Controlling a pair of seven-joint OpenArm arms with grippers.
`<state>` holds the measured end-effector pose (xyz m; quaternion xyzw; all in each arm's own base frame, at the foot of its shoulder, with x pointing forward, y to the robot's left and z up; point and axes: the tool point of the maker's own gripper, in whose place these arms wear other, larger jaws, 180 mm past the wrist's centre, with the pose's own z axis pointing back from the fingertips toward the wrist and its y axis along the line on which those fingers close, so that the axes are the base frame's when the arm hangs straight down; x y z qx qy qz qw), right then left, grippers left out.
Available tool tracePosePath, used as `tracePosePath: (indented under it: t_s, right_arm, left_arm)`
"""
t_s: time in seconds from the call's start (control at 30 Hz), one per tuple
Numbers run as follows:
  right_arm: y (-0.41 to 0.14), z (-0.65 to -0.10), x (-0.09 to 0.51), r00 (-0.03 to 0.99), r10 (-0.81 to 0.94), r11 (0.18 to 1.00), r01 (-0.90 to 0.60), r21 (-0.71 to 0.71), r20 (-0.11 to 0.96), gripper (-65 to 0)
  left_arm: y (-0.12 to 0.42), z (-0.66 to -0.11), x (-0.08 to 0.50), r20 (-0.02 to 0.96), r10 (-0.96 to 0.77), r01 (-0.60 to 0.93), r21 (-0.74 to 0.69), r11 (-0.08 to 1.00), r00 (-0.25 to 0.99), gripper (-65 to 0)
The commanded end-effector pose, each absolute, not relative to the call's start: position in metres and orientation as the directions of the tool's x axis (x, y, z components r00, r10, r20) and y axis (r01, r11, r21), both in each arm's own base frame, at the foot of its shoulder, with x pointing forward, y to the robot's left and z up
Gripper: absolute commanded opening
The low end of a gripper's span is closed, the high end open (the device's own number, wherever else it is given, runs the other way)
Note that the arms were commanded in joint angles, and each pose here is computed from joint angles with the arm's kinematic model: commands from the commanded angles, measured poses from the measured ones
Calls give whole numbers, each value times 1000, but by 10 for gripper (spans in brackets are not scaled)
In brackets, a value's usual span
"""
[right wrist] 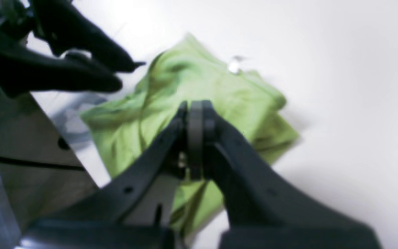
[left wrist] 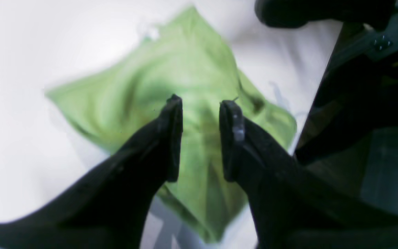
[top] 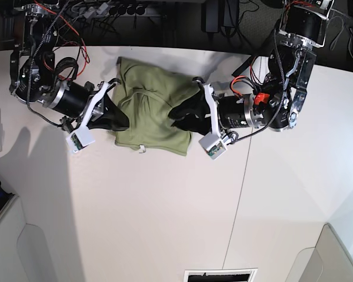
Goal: Layout the t-shirt on the table in an organized manner, then fold the t-shirt properly
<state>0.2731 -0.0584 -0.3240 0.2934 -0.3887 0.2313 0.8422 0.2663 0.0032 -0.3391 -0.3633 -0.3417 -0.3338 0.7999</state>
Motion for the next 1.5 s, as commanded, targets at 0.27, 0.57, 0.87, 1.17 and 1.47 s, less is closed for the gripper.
tracePosePath:
  t_s: [0.27, 0.57, 0.87, 1.17, 1.47]
  right_arm:
    - [-27, -385, 246, 643, 332, 670, -676, 307, 690, -650]
    - [-26, -391, 246, 667, 295, 672, -654, 348, 684, -650]
    - [-14, -328, 259, 521, 281, 642, -726, 245, 806, -650]
    - [-44, -310, 228, 538, 286, 661, -710, 243, 793, -650]
    - [-95, -319, 159, 648, 321, 733, -632, 252, 691, -650]
  left_arm:
    - [17, -387, 242, 763, -273, 728, -348, 590, 585, -461]
    - [12, -377, 251, 781, -251, 732, -349, 585, 572, -461]
    - [13, -324, 255, 826, -248, 776, -310, 550, 506, -461]
    - [49, -336, 200, 743, -380, 788, -313, 530, 551, -461]
    - [70, -353, 102, 601, -530, 793, -347, 501, 598, -461]
